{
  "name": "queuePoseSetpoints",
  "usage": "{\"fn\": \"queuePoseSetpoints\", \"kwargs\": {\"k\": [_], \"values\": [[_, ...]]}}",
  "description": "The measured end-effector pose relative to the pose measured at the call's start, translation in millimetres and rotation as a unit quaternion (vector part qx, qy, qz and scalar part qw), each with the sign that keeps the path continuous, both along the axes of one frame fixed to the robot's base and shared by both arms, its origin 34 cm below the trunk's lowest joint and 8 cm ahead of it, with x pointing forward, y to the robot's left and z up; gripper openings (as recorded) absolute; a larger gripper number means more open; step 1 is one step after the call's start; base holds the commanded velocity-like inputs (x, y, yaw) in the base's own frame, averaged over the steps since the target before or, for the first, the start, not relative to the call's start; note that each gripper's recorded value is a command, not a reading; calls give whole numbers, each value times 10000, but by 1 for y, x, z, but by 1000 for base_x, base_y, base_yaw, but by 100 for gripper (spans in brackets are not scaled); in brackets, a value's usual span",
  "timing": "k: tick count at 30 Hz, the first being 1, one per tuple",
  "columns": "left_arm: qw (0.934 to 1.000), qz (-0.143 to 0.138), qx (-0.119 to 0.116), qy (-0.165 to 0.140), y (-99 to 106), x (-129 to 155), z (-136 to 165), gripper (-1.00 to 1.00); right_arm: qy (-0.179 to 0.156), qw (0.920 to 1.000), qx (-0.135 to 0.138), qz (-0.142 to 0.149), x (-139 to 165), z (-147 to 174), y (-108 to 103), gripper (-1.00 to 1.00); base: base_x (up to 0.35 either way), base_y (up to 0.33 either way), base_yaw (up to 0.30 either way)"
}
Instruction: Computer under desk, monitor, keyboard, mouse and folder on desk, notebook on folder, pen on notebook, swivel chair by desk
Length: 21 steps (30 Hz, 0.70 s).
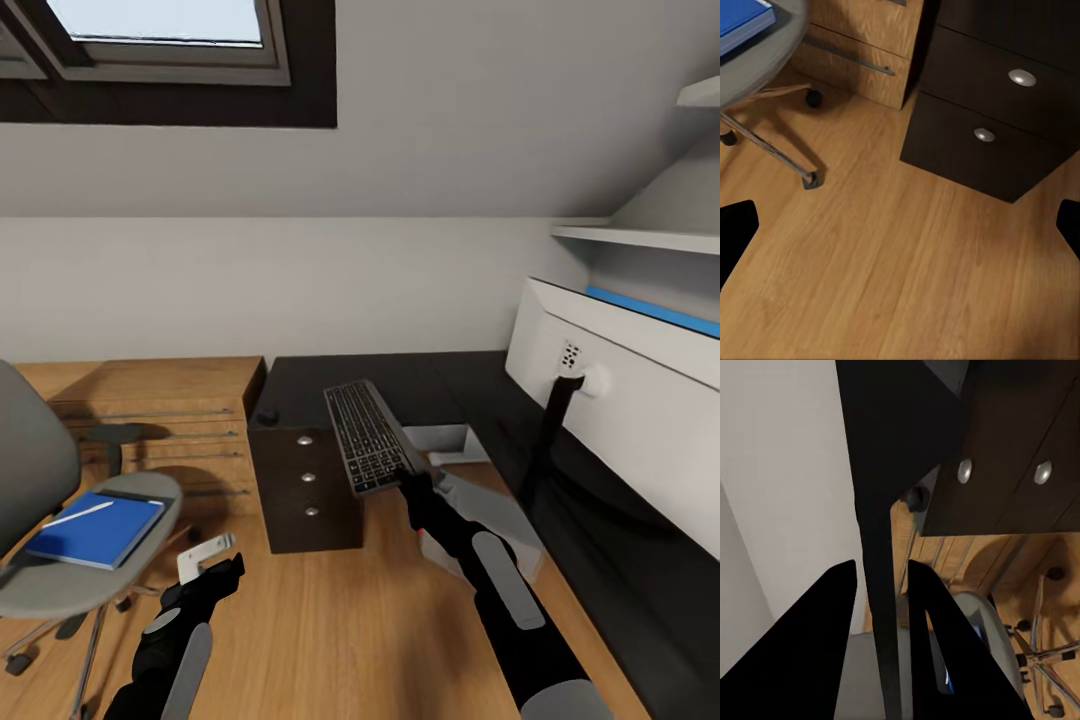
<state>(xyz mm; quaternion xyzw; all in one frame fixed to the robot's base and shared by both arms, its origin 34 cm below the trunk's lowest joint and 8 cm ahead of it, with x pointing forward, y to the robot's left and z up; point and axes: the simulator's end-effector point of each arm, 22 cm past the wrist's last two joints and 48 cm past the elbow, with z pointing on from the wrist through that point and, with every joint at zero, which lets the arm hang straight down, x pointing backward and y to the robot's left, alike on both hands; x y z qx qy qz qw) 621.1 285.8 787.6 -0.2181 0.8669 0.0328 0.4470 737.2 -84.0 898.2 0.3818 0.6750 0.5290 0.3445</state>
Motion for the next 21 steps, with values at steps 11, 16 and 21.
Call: {"fn": "queuePoseSetpoints", "kwargs": {"k": [11,16,21], "values": [[10000,-8,-3,18,0,0,-1,100,2,9998,197,-26,0,3,1,-100,328,163,0],[10000,-7,-6,18,-1,0,-1,100,-72,9996,256,-9,0,4,2,-100,326,171,0],[10000,-6,-9,3,-1,0,0,100,280,9989,368,57,-8,-26,21,-100,326,171,0]]}}
